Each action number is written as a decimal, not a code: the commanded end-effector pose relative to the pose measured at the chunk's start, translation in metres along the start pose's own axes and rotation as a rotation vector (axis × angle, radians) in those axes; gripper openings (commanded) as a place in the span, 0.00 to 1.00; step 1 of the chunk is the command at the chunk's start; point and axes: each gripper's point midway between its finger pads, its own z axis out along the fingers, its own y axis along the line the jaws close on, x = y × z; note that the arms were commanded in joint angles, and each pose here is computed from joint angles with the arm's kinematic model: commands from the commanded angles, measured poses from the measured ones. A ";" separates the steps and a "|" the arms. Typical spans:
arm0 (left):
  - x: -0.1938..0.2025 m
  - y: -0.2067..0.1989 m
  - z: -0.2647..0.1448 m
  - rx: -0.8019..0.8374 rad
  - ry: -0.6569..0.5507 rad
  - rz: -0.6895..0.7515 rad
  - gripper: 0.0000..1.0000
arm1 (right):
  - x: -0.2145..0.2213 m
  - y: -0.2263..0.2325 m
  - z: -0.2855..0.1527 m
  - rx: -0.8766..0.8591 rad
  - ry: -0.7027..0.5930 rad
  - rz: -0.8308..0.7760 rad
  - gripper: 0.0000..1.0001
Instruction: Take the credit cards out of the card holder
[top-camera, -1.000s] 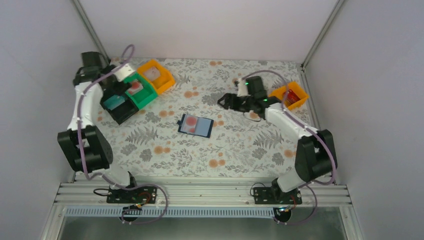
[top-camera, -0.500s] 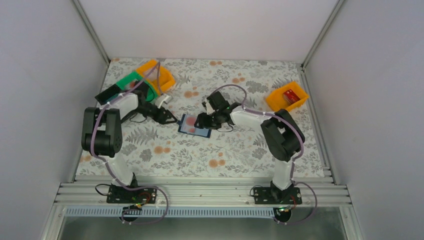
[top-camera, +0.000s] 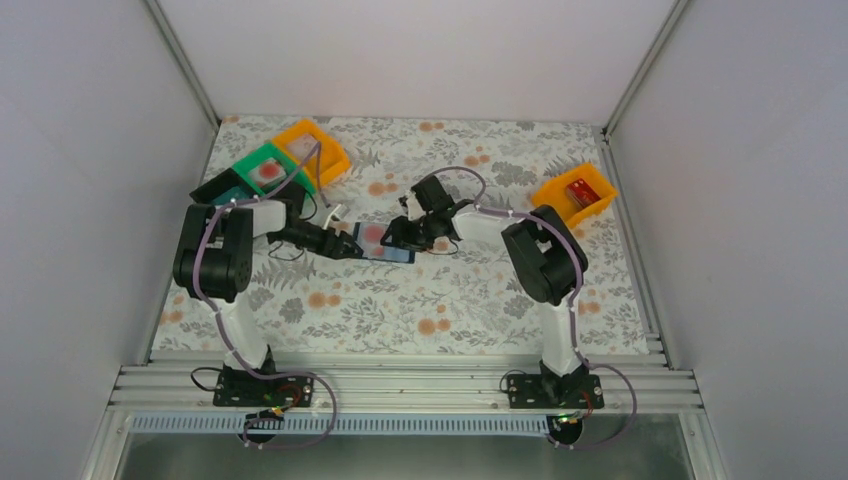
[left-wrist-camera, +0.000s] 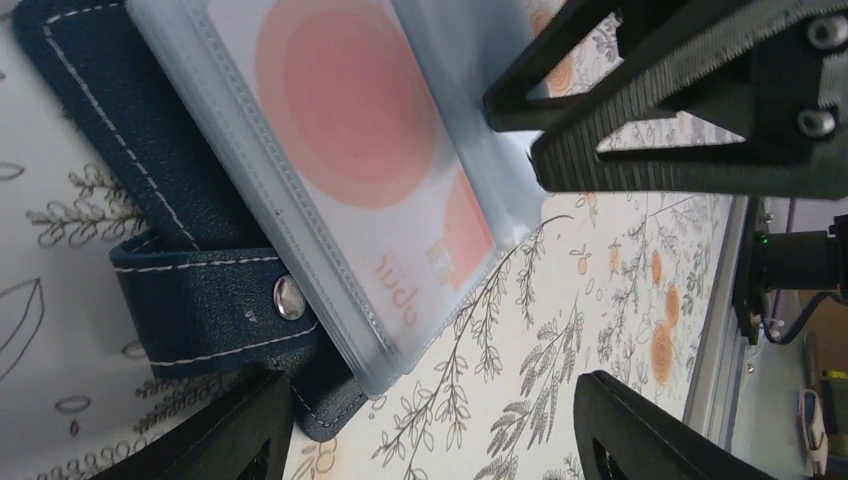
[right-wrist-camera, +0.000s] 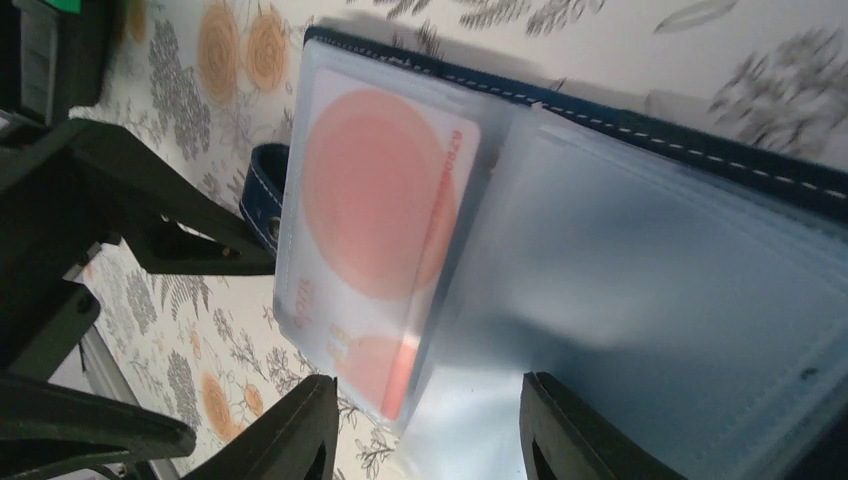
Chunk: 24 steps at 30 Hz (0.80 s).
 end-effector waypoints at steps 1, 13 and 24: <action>-0.010 0.000 0.008 0.046 -0.029 0.016 0.71 | -0.004 -0.027 0.012 0.020 0.024 0.001 0.48; -0.038 -0.037 0.018 0.145 -0.070 0.155 0.69 | -0.007 0.018 0.015 -0.179 0.094 -0.119 0.47; -0.047 -0.047 0.011 0.111 -0.113 0.235 0.41 | -0.016 0.033 0.006 -0.144 0.066 -0.091 0.42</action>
